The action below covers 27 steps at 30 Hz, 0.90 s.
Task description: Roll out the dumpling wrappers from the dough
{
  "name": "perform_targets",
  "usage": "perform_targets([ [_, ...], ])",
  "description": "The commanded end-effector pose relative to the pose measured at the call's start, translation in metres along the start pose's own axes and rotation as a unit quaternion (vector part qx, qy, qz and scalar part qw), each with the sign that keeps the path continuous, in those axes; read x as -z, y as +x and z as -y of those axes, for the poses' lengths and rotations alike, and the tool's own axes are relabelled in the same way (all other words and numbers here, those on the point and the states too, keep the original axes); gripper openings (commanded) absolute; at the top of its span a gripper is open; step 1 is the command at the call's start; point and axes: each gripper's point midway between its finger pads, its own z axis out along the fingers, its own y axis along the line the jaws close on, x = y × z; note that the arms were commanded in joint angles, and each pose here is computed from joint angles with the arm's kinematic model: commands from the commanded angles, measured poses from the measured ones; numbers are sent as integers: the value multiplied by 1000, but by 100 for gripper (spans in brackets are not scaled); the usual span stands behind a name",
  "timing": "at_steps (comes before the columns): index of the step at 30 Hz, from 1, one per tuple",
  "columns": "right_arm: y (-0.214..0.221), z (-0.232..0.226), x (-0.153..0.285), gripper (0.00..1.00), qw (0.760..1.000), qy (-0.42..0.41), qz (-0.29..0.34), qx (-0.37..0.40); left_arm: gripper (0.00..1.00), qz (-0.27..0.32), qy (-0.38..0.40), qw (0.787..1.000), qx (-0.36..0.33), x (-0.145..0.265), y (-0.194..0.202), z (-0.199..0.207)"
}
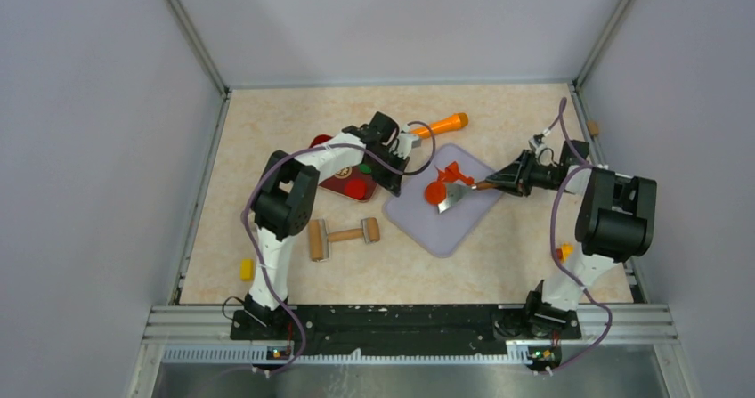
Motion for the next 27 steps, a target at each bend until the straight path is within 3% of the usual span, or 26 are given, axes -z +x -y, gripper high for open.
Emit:
perform_targets([
  [1,-17,-41,13,0,998,-38,14,51,3,41,-2,999,-35,30,-34,4],
  [4,-21,-50,18,0,998,-37,17,56,10,73,10,996,-44,57,-53,10],
  [7,-26,-64,23,0,997,-41,22,66,27,112,6,993,-40,89,-69,7],
  [12,-37,-86,28,0,996,-49,30,69,43,142,-69,987,2,131,-68,-45],
  [19,-55,-123,21,0,994,-61,35,80,49,131,-220,961,107,173,-22,-161],
  [27,-51,-165,-7,0,991,-66,3,117,55,96,-282,942,151,182,18,-237],
])
